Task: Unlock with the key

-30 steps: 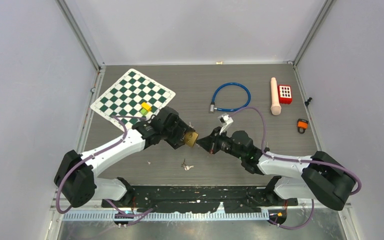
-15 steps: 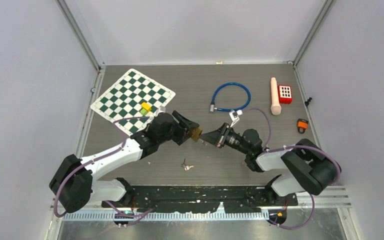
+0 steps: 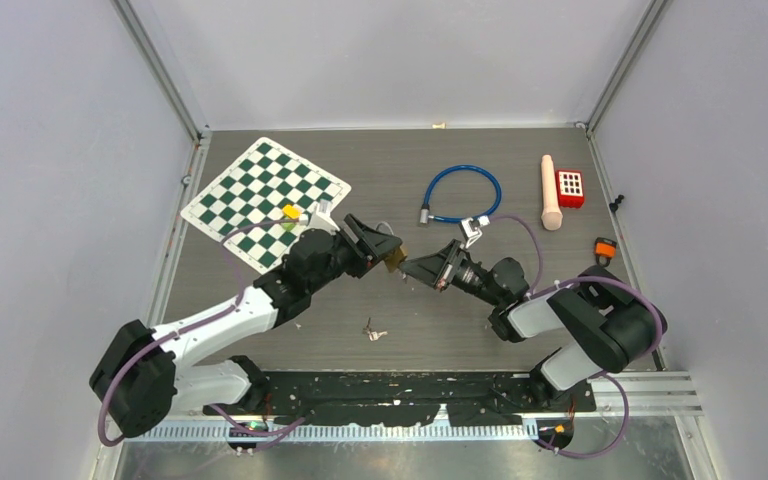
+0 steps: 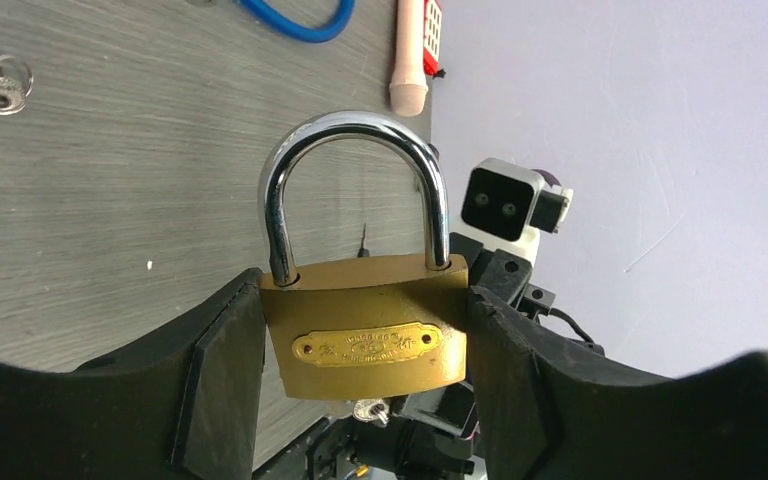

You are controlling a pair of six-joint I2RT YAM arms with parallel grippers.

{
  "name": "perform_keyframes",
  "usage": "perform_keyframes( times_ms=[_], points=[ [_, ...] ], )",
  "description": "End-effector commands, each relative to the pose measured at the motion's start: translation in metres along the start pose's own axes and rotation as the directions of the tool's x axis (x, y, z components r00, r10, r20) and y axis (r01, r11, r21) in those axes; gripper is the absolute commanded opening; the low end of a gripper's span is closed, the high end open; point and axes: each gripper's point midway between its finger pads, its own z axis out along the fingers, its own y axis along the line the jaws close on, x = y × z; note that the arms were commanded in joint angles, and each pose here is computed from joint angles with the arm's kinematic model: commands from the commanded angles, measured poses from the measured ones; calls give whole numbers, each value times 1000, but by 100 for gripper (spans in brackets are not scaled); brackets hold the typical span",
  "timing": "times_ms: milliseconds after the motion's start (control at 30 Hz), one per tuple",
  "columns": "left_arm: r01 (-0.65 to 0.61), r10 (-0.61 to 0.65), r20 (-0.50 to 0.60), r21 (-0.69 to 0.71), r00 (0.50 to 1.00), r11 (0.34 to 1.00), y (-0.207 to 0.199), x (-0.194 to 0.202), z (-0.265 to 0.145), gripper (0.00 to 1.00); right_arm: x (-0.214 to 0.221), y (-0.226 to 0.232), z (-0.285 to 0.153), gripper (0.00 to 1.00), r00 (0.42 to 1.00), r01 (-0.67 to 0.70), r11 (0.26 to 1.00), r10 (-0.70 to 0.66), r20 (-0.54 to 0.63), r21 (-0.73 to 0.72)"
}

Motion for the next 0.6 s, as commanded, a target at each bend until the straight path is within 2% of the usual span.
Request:
perform_keyframes(
  times_ms=[0, 167, 400, 567],
  points=[
    [9, 91, -173, 506, 981, 863, -134, 37, -54, 0, -10, 46, 8, 5, 1000, 15, 985, -10, 27, -169],
    [-2, 108, -161, 550, 981, 835, -142, 37, -61, 0, -12, 45, 7, 5, 999, -3, 987, 9, 39, -162],
    [-10, 84, -157, 417, 984, 909, -112, 37, -48, 0, -10, 25, 6, 5, 999, 19, 997, -16, 43, -81],
    [-7, 94, -165, 463, 982, 886, -114, 40, -49, 0, -9, 27, 6, 5, 998, 50, 995, -47, 40, -90]
  ],
)
